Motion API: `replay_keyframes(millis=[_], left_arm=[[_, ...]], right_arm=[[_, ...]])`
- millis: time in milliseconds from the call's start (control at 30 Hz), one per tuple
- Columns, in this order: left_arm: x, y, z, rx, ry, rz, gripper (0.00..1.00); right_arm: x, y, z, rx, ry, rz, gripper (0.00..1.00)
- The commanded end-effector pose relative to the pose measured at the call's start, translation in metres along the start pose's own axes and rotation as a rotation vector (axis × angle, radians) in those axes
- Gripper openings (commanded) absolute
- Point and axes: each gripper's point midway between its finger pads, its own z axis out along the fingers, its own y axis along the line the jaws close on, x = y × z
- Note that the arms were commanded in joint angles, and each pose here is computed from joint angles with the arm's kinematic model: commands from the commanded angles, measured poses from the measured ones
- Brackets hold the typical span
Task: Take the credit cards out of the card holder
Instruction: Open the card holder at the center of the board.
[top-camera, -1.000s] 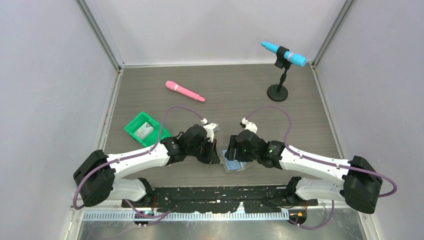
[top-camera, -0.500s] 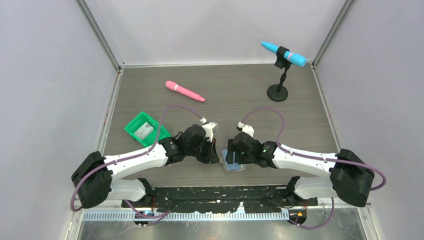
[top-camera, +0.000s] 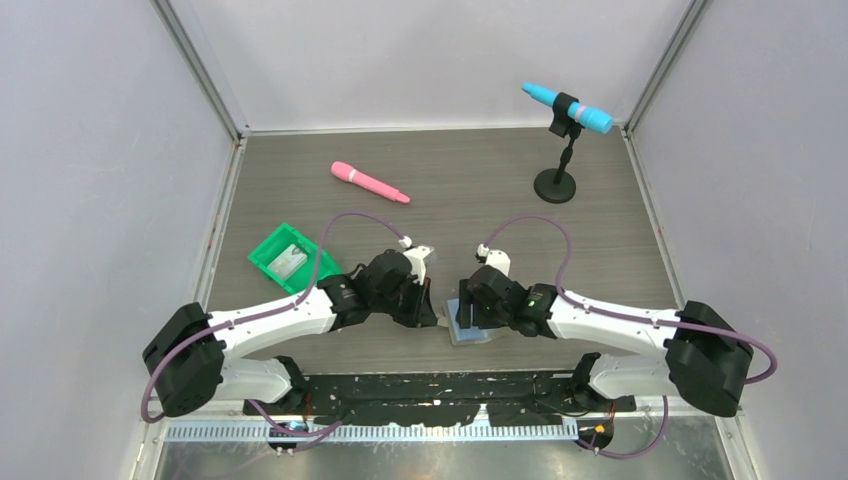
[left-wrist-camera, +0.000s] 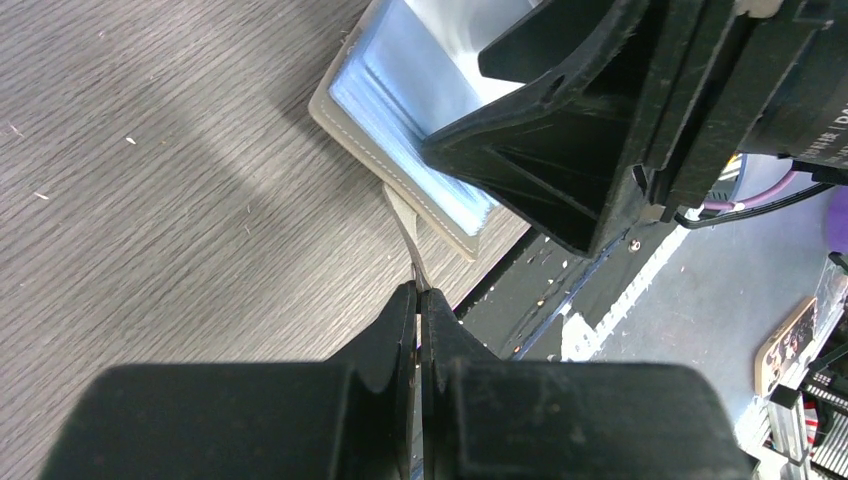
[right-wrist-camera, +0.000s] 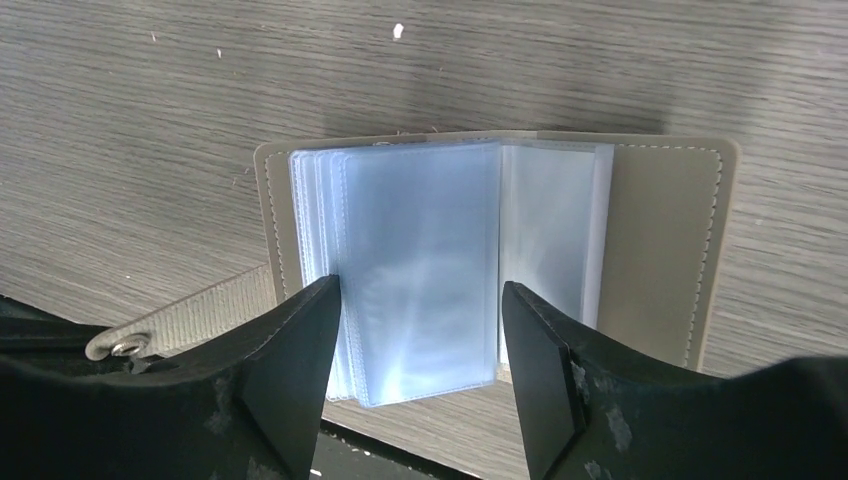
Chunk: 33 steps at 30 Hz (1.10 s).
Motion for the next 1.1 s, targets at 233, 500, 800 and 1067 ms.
replay_keyframes(millis=[233,500,800,1067], left_arm=[[-0.010,0.000,-0.005,-0.004,-0.048,0.026,0.00],[-0.010,0.002,-0.005,-0.014,-0.046,0.033,0.00],[-0.010,0.002,-0.008,-0.017,-0.050,0.030,0.00],[-0.008,0.006,-0.006,-0.035,-0.044,0.035,0.00]], right_arm=[[-0.012,-0.022,-0.018,0.078,-0.067,-0.044,0.64],[-0.013,-0.021,-0.022,0.061,-0.072,-0.040,0.61],[-0.012,-0.024,-0.025,0.074,-0.064,-0.050,0.61],[-0.016,-0.036,-0.033,0.139,-0.075,-0.079,0.62]])
